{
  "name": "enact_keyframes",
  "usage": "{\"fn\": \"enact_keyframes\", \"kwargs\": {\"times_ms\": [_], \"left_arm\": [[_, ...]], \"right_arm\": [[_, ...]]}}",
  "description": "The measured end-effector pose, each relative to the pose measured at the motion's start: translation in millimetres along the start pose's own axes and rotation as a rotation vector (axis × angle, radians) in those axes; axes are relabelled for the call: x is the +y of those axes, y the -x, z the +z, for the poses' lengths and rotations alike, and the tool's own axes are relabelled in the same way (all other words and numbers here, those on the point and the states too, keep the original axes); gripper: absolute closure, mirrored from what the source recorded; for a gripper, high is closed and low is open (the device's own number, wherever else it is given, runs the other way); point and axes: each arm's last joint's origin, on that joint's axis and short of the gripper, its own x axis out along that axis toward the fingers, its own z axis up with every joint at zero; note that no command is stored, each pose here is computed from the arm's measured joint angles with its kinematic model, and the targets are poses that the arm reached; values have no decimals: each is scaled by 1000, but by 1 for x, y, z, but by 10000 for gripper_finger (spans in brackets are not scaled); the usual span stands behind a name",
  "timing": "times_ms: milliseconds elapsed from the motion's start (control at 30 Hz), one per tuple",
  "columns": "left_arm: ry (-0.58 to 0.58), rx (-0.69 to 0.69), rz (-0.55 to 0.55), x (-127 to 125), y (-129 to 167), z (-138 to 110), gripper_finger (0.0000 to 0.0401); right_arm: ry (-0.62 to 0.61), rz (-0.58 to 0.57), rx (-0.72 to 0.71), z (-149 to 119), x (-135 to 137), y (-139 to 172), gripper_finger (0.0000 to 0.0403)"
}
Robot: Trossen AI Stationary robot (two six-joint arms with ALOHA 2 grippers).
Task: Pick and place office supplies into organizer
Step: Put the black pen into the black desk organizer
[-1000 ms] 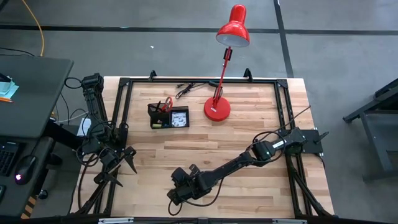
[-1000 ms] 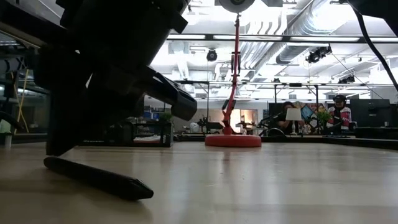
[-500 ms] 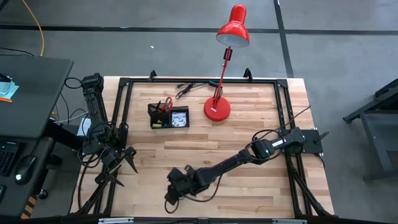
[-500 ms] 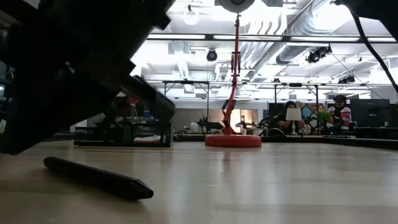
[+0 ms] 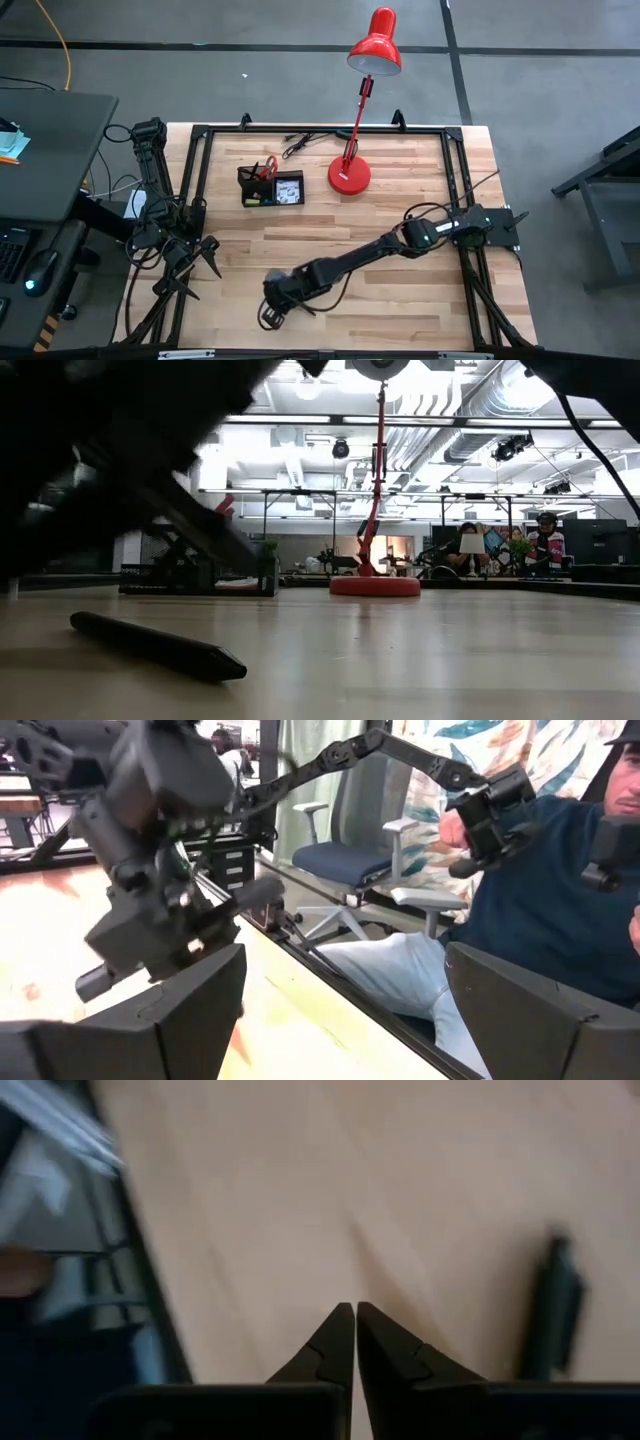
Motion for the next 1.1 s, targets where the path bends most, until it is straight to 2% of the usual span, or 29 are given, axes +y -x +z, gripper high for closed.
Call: {"fn": "enact_keyframes", "kwargs": {"times_ms": [100,200,300,400,500,600,700,767,867,1033,1100], "left_arm": [[-1,1,0,0,0,0,75],[-4,5,3,0,0,-1,75],[-4,10,8,0,0,-1,75],[-4,9,8,0,0,-1,75],[-4,9,9,0,0,-1,75],[-4,8,24,1,0,-1,75],[-4,7,34,1,0,-1,75],[-5,8,34,1,0,-1,75],[-5,8,34,1,0,-1,75],[-4,8,34,1,0,-1,75],[-5,8,34,1,0,-1,75]], "right_arm": [[25,64,-37,9,8,11,391],[54,76,-65,14,16,27,391],[14,-11,-19,12,13,41,391],[-116,-136,84,13,0,56,391],[-143,-213,112,14,-6,69,391],[-154,-212,121,14,-6,71,391],[-94,-211,121,17,-8,71,391],[-149,-220,129,23,-14,72,391],[-149,-153,114,32,-14,71,390],[-106,17,102,32,3,66,395],[-106,18,65,36,3,68,399]]}}
